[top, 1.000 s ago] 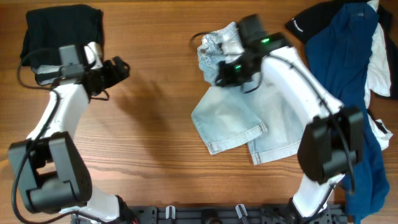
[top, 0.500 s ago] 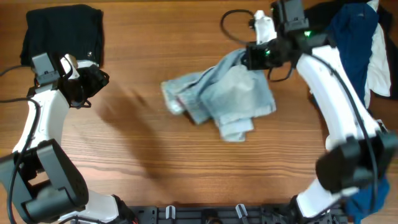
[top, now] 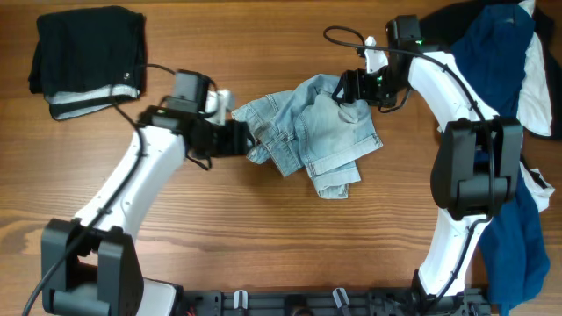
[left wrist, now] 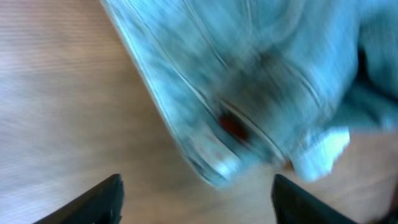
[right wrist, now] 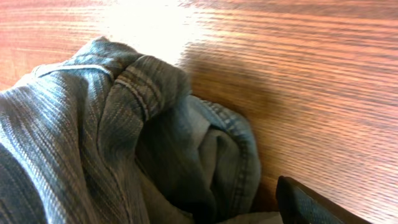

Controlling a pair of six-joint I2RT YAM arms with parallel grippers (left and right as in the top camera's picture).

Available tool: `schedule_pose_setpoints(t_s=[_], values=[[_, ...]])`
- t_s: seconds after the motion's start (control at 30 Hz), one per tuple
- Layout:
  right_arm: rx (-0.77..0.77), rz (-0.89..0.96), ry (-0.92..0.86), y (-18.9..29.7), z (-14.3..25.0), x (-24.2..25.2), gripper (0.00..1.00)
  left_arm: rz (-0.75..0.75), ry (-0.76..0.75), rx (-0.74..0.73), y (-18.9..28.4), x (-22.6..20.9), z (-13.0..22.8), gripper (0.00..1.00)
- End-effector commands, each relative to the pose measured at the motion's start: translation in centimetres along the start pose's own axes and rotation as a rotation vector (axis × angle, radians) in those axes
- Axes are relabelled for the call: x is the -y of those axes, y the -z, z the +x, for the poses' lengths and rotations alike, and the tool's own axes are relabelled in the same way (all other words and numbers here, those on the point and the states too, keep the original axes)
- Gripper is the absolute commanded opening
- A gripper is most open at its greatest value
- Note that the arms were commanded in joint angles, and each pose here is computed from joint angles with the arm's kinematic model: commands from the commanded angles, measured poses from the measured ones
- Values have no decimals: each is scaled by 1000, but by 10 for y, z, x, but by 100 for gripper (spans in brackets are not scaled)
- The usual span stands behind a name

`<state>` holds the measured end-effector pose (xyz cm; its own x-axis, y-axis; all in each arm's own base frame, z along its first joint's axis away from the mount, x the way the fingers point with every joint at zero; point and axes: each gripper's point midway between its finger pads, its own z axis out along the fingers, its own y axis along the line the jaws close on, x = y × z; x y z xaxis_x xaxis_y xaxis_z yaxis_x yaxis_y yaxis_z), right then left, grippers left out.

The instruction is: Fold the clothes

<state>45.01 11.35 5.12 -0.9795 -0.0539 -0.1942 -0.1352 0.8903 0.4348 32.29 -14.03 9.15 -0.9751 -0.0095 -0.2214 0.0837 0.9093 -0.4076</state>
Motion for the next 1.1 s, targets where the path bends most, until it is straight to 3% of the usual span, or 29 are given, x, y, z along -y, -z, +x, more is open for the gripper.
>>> schedule_pose_setpoints(t_s=[0.0,0.1,0.3,0.5,0.8,0.87,0.97,1.07], values=[[28,-17,5,8,-7,0,88,-48,-15,-51,-12,33,26,75],[32,-17,6,8,-8,0,88,-45,20,-49,-28,55,41,75],[35,-17,7,8,-9,0,89,-53,124,20,-47,76,37,74],[32,10,6,8,-8,4,90,-154,366,-3,-85,57,45,53],[31,10,6,8,-8,4,92,-106,387,46,-112,62,27,20],[32,10,6,8,-8,4,92,-108,388,43,-112,61,28,4],[31,10,5,8,-8,4,92,-124,327,53,-71,56,18,4],[24,9,-1,8,-6,4,92,-230,296,112,31,16,14,4]])
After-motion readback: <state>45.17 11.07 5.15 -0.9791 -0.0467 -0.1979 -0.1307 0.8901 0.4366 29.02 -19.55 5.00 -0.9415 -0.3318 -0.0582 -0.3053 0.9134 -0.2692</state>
